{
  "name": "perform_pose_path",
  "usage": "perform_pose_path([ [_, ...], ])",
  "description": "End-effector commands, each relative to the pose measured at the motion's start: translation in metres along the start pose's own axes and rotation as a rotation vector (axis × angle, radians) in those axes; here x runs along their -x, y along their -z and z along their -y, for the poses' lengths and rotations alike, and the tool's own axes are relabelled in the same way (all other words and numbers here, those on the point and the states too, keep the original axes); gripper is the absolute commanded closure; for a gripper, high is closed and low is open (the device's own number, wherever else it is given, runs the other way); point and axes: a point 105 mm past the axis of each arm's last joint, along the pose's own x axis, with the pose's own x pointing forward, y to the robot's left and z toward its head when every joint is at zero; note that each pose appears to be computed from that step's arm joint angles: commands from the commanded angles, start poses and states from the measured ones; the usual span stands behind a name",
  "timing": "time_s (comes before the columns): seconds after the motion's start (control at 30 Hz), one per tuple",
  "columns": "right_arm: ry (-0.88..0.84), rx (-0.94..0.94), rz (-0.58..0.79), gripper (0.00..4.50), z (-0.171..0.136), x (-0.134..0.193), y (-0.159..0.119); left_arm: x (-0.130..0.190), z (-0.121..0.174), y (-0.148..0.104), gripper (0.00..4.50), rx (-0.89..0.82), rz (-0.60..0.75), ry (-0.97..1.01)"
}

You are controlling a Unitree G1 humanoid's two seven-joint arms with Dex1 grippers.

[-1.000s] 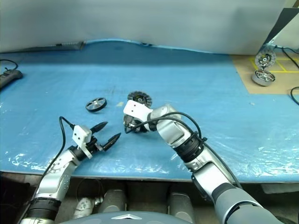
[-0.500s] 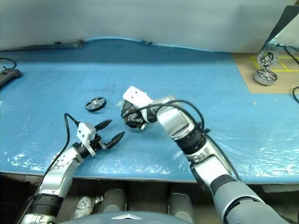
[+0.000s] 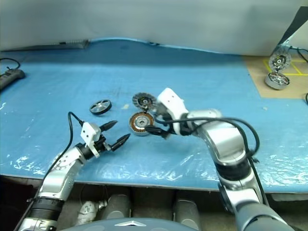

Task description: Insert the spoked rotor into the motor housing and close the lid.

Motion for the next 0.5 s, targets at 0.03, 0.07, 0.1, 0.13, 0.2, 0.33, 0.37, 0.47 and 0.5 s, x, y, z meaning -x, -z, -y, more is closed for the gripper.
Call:
perform_pose_path([
  [0.03,0.26,-0.028,0.189,0.36,0.033,0.01,-0.004,-0.002,0.004,-0.015,0.0,-0.032,0.037,0.017],
  [0.07,0.301,-0.075,0.207,0.36,0.04,0.008,0.004,-0.002,0.006,-0.015,0.0,-0.03,0.039,0.022],
  [0.1,0.34,-0.111,0.213,0.36,0.045,0.006,0.012,-0.002,0.009,-0.014,0.0,-0.025,0.04,0.029],
  [0.13,0.374,-0.133,0.206,0.36,0.049,0.002,0.022,-0.002,0.012,-0.013,0.0,-0.02,0.041,0.04],
  [0.2,0.43,-0.154,0.195,0.36,0.053,-0.009,0.038,-0.003,0.015,-0.009,0.0,-0.016,0.038,0.053],
  [0.33,0.459,-0.167,0.225,0.36,0.05,-0.033,0.045,-0.008,0.011,-0.005,0.0,0.019,0.037,0.039],
  [0.37,0.466,-0.16,0.229,0.36,0.05,-0.038,0.045,-0.01,0.009,-0.004,0.0,0.025,0.04,0.035],
  [0.47,0.475,-0.14,0.24,0.36,0.052,-0.049,0.045,-0.013,0.007,-0.002,0.0,0.036,0.044,0.034],
  [0.5,0.474,-0.137,0.244,0.36,0.053,-0.051,0.044,-0.013,0.006,-0.001,0.0,0.036,0.042,0.035],
])
